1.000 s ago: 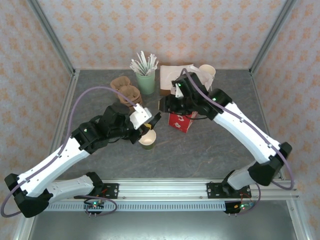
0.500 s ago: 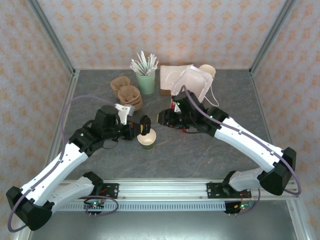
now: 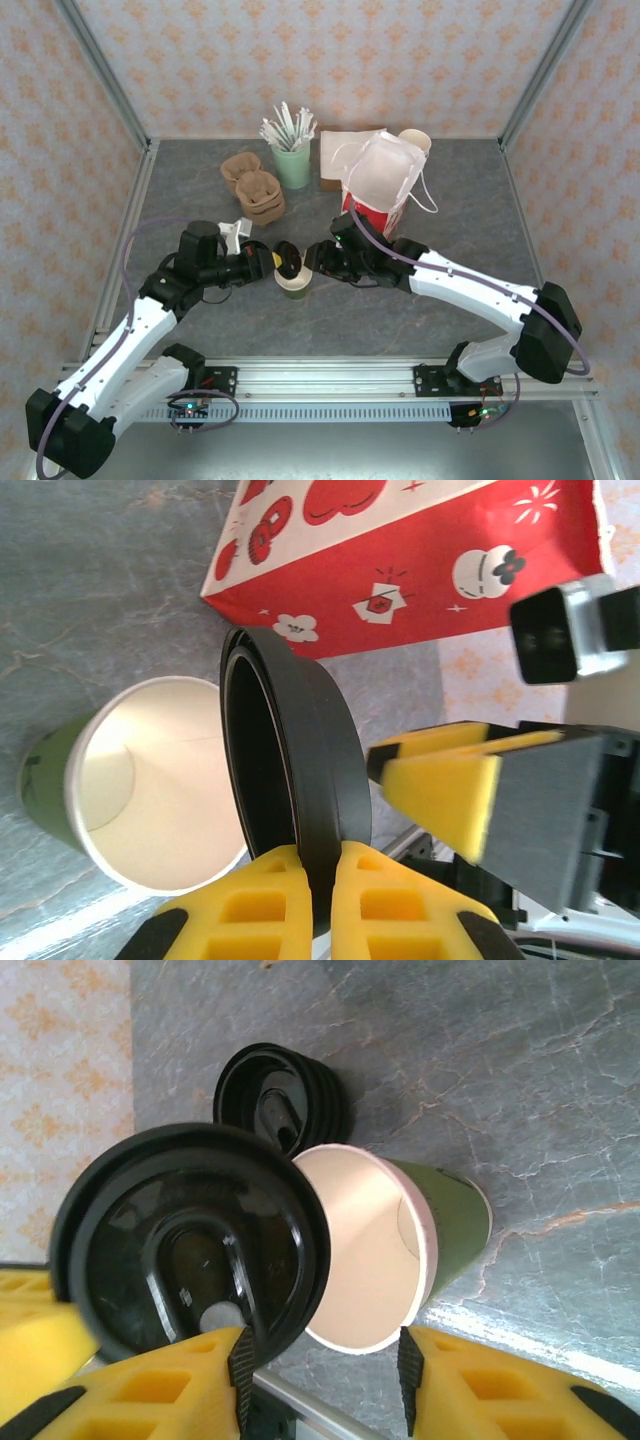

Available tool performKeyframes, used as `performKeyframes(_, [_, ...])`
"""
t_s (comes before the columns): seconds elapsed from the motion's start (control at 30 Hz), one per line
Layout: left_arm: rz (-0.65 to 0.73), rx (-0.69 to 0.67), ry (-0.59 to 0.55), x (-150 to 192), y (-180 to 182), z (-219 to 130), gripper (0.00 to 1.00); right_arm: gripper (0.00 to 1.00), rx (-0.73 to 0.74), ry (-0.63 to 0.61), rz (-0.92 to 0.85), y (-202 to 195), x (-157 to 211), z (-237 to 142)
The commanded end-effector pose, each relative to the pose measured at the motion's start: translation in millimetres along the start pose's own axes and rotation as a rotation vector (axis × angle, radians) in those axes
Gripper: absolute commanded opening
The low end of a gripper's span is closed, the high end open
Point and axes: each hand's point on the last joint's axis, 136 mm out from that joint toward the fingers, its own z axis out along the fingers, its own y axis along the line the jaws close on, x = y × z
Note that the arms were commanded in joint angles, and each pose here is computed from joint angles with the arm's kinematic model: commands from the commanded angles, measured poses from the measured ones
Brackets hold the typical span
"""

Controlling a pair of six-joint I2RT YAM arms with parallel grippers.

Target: Pack the takeout coffee

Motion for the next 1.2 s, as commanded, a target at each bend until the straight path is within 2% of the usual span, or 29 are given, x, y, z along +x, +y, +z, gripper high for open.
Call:
performKeyframes(0.0, [-0.025, 0.041, 0.003, 1, -2, 0, 0.09, 0.47, -0.017, -0.073, 0.027, 5, -13, 3])
performKeyframes(0.37, [-0.075, 0.044, 0.048, 9, 16, 12, 0.10, 0.48, 0.018, -0.037, 0.031, -4, -8, 21])
performKeyframes(0.73, [-0.104, 0.036, 0.060, 9, 31, 18, 0.18, 0.48, -0.014, 0.022, 0.052, 3, -5, 38])
performKeyframes(1.17, [-0.109, -0.029, 0.073, 14, 46, 18, 0.26, 0.47, -0.006, 0.007, 0.054, -1, -8, 38])
